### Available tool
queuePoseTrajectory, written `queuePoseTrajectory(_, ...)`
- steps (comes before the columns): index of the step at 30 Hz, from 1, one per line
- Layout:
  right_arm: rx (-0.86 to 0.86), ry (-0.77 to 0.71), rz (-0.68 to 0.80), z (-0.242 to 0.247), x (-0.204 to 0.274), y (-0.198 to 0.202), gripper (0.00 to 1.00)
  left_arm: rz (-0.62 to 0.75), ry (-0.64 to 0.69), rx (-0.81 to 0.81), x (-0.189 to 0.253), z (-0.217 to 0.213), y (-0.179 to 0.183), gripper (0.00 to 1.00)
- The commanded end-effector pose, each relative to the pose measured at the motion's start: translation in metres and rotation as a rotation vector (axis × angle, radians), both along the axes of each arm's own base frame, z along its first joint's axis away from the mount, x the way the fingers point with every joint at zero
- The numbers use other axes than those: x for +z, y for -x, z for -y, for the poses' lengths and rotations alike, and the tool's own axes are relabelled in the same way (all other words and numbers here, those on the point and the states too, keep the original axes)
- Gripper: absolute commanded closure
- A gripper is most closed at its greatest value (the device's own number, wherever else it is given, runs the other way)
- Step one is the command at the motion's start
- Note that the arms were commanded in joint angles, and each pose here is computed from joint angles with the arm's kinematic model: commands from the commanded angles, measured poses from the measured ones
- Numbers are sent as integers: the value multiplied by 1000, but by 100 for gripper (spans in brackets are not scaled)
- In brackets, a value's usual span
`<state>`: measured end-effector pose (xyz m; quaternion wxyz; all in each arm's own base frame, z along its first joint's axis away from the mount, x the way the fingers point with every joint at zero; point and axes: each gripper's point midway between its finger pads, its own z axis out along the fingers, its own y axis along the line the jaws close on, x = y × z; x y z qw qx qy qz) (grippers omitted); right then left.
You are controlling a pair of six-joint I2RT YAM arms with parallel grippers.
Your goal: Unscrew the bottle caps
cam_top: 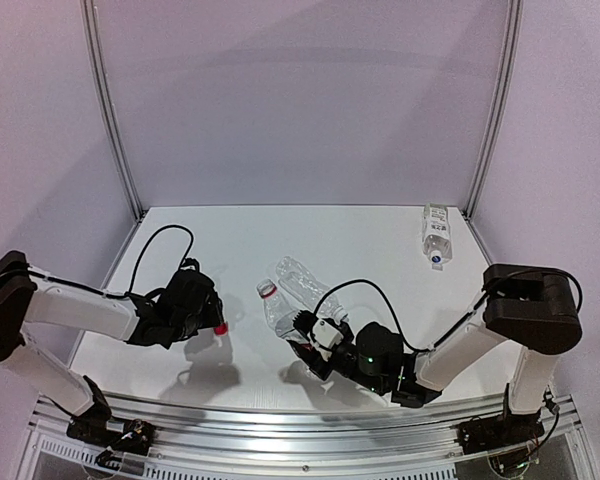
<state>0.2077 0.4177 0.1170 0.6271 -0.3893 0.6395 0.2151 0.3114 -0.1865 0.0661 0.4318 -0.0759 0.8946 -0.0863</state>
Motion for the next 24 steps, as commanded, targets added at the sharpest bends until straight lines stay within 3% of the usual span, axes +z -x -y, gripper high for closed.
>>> queuePoseTrajectory(1, 3, -36, 2, 4, 10, -2, 55, 13, -13, -7, 5, -5, 0, 43)
queuePoseTrajectory(7, 42, -82, -34, 10, 15, 1, 55, 66, -8, -86, 37, -1, 10, 24)
queuePoseTrajectory(12, 80, -119, -61, 15, 19, 3, 55, 138, 2, -206, 70, 14, 25, 15)
queuePoseTrajectory(24, 122, -158, -83, 21, 25, 6, 55, 326, 152, -560, 157, 65, 85, 8)
